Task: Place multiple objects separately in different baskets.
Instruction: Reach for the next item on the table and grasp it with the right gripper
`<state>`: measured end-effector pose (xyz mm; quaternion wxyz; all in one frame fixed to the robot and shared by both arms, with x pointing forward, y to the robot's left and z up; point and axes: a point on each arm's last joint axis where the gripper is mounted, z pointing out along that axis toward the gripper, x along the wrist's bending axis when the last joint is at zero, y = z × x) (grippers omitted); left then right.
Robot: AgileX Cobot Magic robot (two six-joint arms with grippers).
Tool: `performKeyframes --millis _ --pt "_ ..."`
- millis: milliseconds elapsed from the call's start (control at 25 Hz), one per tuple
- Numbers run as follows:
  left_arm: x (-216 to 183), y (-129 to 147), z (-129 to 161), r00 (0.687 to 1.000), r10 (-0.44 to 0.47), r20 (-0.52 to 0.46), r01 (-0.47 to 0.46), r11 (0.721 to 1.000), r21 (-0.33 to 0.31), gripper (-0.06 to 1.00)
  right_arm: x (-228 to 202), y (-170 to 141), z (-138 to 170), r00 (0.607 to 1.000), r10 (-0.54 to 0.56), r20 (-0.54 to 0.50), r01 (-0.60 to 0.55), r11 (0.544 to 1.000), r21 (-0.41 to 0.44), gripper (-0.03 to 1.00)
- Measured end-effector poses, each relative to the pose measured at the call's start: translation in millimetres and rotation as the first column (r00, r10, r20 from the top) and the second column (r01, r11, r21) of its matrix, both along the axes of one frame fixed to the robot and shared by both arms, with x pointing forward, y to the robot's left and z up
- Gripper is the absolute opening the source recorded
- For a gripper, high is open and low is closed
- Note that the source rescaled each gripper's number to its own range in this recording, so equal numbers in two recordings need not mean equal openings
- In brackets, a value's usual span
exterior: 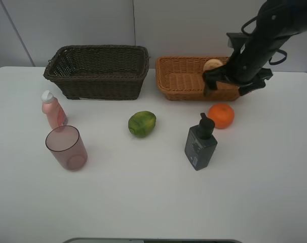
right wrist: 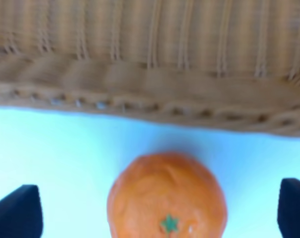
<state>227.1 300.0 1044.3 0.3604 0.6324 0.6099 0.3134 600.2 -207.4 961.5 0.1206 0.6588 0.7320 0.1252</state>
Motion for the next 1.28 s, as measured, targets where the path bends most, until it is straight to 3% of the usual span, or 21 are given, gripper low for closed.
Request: performKeyframes --millis 440,880,1280 --pt "0.0 0.0 0.0 1.0 0.0 0.0 0.0 1.0 0.0 1.0 -19.6 -2.0 -37.5 0.998 -0.037 0.049 0.035 0.999 0.037 1.0" --pt "0.0 0.0 0.0 1.0 0.0 0.0 0.0 1.0 0.0 1.0 -18.9 -10.0 -45.7 0.994 -0.02 0.111 0.016 0.999 0.037 1.0" --pt "0.0 0.0 0.0 1.0 0.0 0.0 0.0 1.0 0.0 1.0 -14.9 -12.6 -70.5 0.997 -0.016 0.075 0.014 1.0 0.023 1.0"
